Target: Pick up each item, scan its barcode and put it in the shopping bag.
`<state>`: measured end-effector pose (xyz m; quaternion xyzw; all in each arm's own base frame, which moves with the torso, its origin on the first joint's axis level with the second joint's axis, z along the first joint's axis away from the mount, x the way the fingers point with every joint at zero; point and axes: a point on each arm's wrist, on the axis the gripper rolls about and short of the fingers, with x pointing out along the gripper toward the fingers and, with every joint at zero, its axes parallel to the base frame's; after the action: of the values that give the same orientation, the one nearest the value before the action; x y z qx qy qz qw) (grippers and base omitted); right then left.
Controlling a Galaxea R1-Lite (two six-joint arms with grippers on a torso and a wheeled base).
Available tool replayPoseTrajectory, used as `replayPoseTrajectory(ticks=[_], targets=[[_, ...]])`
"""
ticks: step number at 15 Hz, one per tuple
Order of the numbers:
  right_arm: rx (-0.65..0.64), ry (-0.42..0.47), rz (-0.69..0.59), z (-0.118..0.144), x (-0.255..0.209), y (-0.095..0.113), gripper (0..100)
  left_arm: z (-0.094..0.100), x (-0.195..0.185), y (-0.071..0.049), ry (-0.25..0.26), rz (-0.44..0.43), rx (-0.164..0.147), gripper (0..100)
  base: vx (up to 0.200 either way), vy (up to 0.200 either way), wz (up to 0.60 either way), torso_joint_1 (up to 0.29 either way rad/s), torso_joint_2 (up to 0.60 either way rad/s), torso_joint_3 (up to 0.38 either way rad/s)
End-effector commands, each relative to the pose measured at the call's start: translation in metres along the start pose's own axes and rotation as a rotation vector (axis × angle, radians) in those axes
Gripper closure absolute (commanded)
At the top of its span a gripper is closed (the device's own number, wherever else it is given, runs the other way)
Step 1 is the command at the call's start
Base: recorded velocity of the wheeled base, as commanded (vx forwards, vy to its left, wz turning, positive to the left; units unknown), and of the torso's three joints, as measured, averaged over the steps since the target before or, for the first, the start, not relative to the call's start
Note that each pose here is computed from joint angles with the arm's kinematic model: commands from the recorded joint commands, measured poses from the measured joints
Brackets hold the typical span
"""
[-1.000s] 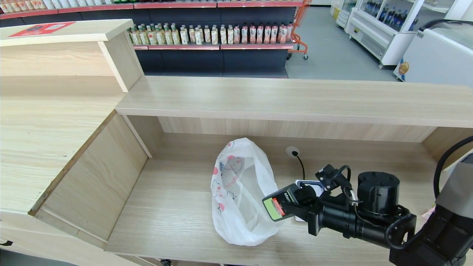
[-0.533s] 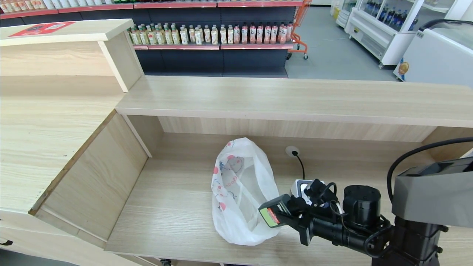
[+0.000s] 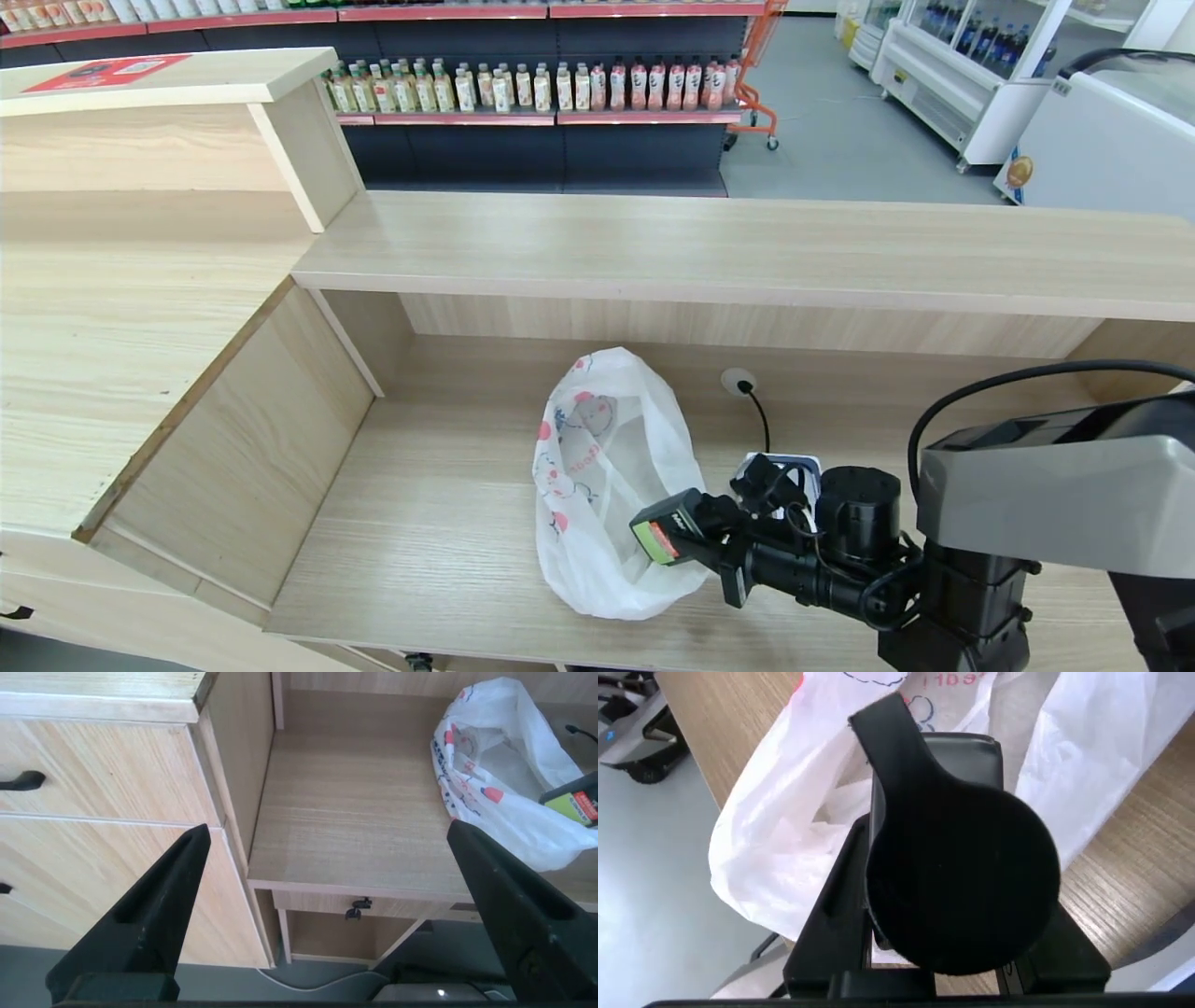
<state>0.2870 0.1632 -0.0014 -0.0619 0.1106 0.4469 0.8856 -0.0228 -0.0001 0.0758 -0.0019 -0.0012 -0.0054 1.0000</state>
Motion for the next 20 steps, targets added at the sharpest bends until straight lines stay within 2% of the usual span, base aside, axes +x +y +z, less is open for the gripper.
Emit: replayPoseTrajectory(ticks=[1,5,6,9,12,16,18,20], targets=[[0.001,0.018,0.003,-0.008,0.002,-0.002,100,0.000,0.000,0.000,-0.001,0.000,-0.001,0,0.000,0.000,0.00,0.000,0.00,0.000],[-0.019,0.026,-0.004,-0.011,0.001,-0.005,100,0.000,0.000,0.000,-0.001,0.000,-0.001,0,0.000,0.000,0.00,0.000,0.00,0.000],[-0.021,0.017,-0.010,-0.008,0.001,-0.006,0,0.000,0.000,0.000,-0.001,0.000,-0.001,0,0.000,0.000,0.00,0.000,0.00,0.000],[-0.021,-0.039,-0.036,0.012,-0.008,-0.011,0,0.000,0.000,0.000,-0.001,0.000,-0.001,0,0.000,0.000,0.00,0.000,0.00,0.000],[0.018,-0.137,-0.066,0.051,-0.038,-0.010,0,0.000,0.000,0.000,-0.001,0.000,-0.001,0,0.000,0.000,0.00,0.000,0.00,0.000],[0.085,-0.193,-0.071,0.100,-0.125,0.029,0,0.000,0.000,0.000,-0.001,0.000,-0.001,0,0.000,0.000,0.00,0.000,0.00,0.000],[0.131,-0.250,-0.172,0.121,-0.165,0.035,0,0.000,0.000,0.000,-0.001,0.000,-0.001,0,0.000,0.000,0.00,0.000,0.00,0.000],[0.171,-0.218,-0.306,0.127,-0.209,0.034,0,0.000,0.000,0.000,-0.001,0.000,-0.001,0,0.000,0.000,0.00,0.000,0.00,0.000]])
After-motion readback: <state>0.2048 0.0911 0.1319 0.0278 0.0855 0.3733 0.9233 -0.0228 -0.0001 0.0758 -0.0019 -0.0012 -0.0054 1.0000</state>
